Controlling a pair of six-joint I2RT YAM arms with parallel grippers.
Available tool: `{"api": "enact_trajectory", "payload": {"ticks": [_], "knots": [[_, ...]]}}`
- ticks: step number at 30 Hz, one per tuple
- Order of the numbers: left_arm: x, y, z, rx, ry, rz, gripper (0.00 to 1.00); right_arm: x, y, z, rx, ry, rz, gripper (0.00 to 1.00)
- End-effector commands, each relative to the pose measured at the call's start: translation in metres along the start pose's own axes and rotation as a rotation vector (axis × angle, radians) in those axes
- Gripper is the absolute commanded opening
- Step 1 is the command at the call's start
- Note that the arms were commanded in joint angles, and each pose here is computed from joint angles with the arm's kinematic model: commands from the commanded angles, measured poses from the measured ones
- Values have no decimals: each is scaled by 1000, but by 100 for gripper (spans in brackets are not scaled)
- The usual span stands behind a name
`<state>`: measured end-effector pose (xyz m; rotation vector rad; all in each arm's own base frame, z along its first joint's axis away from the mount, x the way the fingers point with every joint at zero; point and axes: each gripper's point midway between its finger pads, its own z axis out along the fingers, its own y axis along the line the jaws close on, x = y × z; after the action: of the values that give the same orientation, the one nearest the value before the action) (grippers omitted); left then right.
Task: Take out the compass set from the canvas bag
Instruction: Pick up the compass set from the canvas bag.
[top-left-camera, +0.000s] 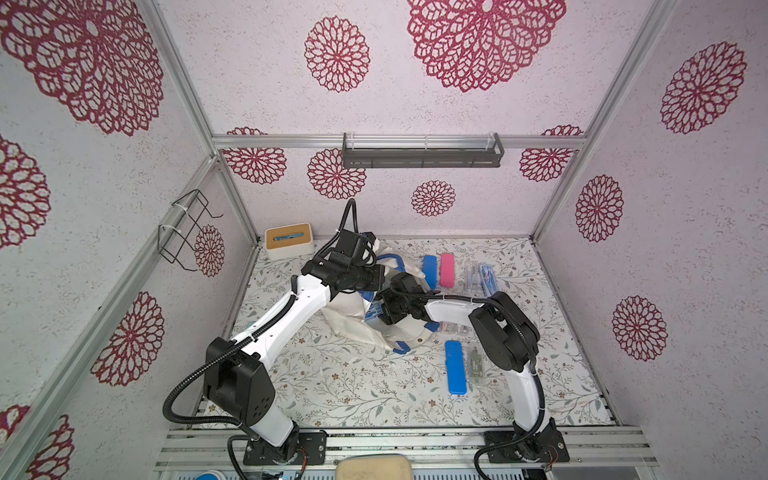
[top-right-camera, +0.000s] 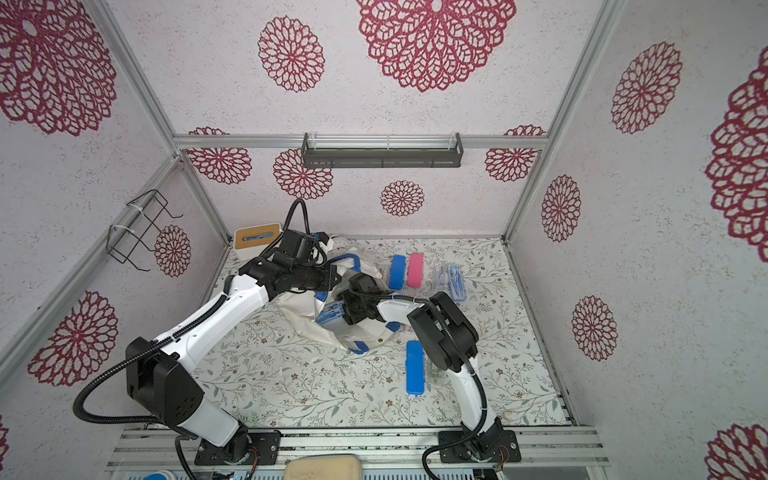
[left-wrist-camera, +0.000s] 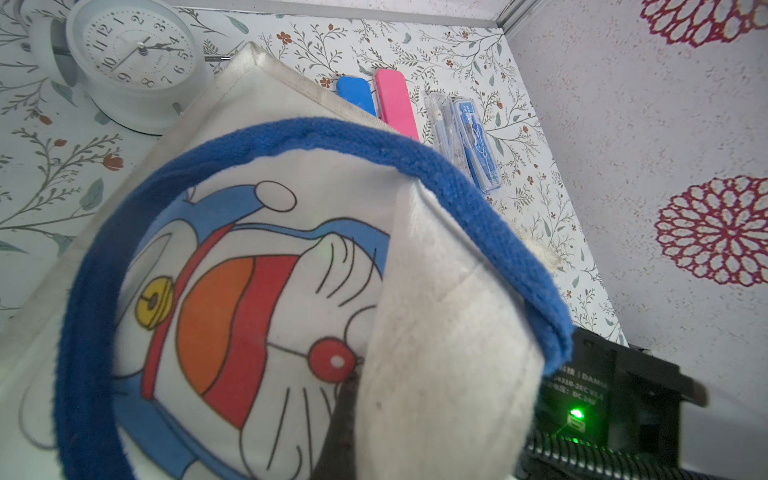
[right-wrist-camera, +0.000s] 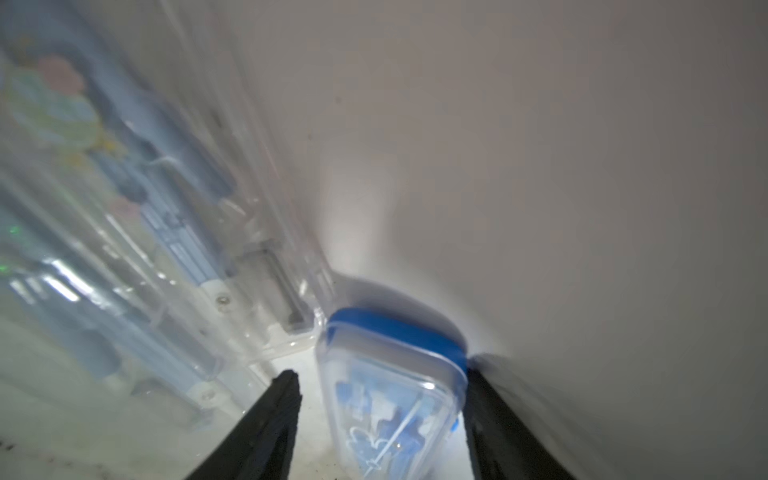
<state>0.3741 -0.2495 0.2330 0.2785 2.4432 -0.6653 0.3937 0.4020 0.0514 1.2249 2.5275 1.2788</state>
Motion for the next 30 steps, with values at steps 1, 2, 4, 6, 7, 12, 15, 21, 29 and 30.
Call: {"api": "enact_trajectory", "payload": {"ticks": [1, 2, 4, 6, 7, 12, 15, 21, 29, 30], "knots": [[-16, -27, -20, 89, -74, 10, 0, -4, -13, 11, 33, -8, 32, 56], [-16, -27, -21, 86, -76, 9, 0, -4, -15, 12, 35, -10, 31, 53], [-16, -25, -22, 76, -80, 9, 0, -5, -13, 11, 27, -13, 24, 48], [-17, -24, -23, 66, -87, 13, 0, -5, -9, 10, 18, -13, 12, 45], [-17, -22, -23, 56, -89, 15, 0, -4, -6, 9, 11, -10, 1, 43], [-20, -3, -23, -8, -97, -16, 0, 1, 14, 1, -16, -7, -69, 38], [-23, 15, -24, -56, -101, -62, 0, 6, 31, -11, -41, -10, -122, 37], [-33, 50, -28, -154, -126, -117, 0, 20, 65, -46, -86, -17, -239, 37], [-38, 73, -27, -188, -133, -153, 0, 20, 89, -96, -68, -94, -402, 37], [-38, 74, -26, -189, -137, -152, 0, 18, 93, -101, -65, -113, -427, 37]]}}
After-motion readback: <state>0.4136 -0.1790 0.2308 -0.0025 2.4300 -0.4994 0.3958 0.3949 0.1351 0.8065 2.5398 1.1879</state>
